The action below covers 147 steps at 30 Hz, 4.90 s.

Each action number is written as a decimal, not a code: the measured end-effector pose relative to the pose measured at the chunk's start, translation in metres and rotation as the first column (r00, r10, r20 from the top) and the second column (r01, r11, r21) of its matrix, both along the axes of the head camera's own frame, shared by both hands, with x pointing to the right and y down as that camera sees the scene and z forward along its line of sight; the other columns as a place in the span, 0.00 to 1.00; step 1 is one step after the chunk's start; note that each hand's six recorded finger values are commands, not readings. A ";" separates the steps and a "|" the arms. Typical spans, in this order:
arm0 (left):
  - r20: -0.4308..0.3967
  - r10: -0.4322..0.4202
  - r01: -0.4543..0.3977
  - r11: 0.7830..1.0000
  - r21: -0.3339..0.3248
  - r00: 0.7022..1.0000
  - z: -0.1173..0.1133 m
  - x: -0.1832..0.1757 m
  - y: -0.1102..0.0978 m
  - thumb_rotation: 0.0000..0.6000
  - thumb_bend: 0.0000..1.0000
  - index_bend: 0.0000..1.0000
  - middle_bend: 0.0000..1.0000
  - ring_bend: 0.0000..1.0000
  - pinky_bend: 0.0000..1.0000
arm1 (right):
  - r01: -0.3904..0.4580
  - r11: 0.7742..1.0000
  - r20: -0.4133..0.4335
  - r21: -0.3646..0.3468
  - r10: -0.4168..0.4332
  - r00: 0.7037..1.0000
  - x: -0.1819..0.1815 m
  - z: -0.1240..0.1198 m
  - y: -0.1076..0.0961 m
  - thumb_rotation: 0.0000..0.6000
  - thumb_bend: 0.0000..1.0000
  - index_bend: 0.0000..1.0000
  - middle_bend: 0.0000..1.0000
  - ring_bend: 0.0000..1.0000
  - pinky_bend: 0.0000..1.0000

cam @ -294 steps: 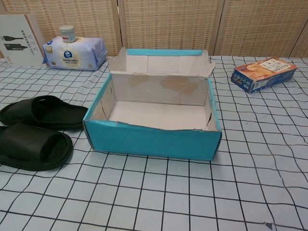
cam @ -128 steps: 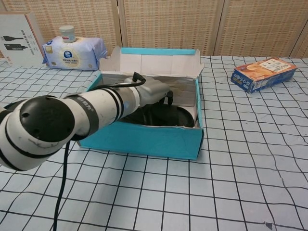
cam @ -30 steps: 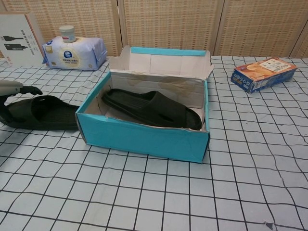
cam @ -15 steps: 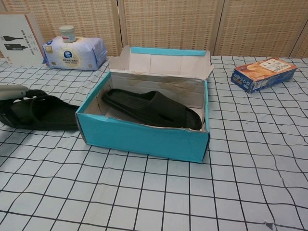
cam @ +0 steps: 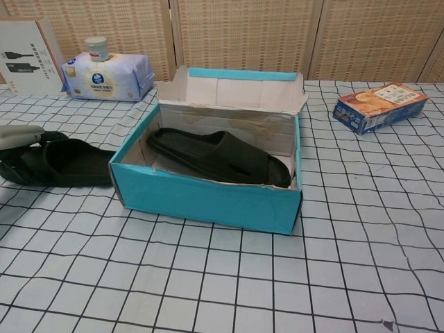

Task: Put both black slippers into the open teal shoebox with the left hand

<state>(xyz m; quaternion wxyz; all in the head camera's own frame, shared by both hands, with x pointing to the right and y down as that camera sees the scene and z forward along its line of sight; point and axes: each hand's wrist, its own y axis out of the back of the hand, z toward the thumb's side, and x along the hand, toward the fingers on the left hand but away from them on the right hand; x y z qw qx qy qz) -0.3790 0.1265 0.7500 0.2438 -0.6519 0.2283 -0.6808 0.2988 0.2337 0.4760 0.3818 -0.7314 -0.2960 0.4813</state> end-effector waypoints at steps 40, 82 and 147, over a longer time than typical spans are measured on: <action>-0.196 0.043 0.040 0.917 0.397 0.980 -0.124 0.020 -0.047 1.00 0.46 0.60 0.73 0.69 0.73 | 0.002 1.000 -0.012 -0.020 -0.003 1.000 0.000 0.011 0.002 0.88 0.15 0.00 0.00 0.00 0.00; -0.403 0.049 -0.137 0.972 -0.192 0.914 -0.161 0.254 -0.007 1.00 0.46 0.60 0.77 0.72 0.77 | -0.011 0.993 -0.017 -0.115 0.009 1.000 0.031 0.047 -0.001 0.87 0.15 0.00 0.00 0.00 0.00; -0.239 -0.068 -0.071 0.846 -0.529 0.969 -0.064 0.235 -0.030 1.00 0.46 0.41 0.58 0.53 0.65 | -0.044 0.993 -0.035 -0.110 0.041 0.999 0.043 0.055 -0.008 0.87 0.15 0.00 0.00 0.00 0.00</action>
